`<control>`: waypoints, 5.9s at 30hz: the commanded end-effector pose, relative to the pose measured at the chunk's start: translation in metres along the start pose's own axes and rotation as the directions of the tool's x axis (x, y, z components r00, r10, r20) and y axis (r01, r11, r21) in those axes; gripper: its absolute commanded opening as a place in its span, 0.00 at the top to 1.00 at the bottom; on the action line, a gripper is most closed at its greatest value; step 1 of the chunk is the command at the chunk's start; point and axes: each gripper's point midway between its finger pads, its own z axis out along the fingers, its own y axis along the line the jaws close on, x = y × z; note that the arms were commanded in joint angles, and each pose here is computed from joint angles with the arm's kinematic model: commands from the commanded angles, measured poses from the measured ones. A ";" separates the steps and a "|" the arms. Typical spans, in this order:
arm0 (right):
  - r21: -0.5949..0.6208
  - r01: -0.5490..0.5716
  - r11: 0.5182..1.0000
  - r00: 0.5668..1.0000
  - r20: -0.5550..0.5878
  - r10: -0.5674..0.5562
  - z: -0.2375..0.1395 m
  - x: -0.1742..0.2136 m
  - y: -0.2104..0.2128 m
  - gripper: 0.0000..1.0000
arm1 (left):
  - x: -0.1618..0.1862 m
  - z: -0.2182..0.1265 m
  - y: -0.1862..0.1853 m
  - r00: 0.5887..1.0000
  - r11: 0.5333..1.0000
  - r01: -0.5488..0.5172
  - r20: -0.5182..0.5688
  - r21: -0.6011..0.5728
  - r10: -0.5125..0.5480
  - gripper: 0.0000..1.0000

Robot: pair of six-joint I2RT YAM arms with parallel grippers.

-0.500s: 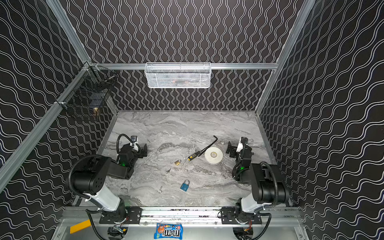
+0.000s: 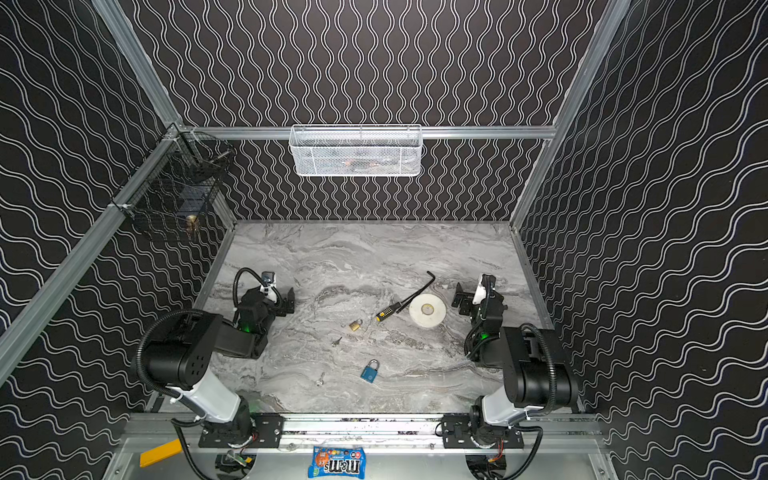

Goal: Unlock with the key

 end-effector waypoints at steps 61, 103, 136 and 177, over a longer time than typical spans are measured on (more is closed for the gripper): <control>-0.043 -0.452 0.891 0.889 -0.101 0.446 -0.027 -0.074 0.019 0.01 | -0.086 -0.084 0.029 0.914 0.916 0.400 0.075 -0.015 -0.398 0.01; -0.364 -0.356 0.861 0.665 -0.746 -0.041 -0.157 0.038 0.263 0.10 | -0.017 -0.174 -0.084 0.780 0.813 0.545 -0.481 0.205 -0.401 0.01; -0.623 -0.148 0.768 0.589 -0.679 -0.437 -0.263 0.125 0.399 0.44 | -0.008 -0.217 -0.034 0.697 0.829 0.556 -0.511 -0.058 -0.503 0.01; -0.588 0.079 0.805 0.482 -0.684 -0.547 -0.256 0.192 0.403 0.56 | 0.000 -0.226 -0.016 0.666 0.794 0.587 -0.464 -0.157 -0.584 0.01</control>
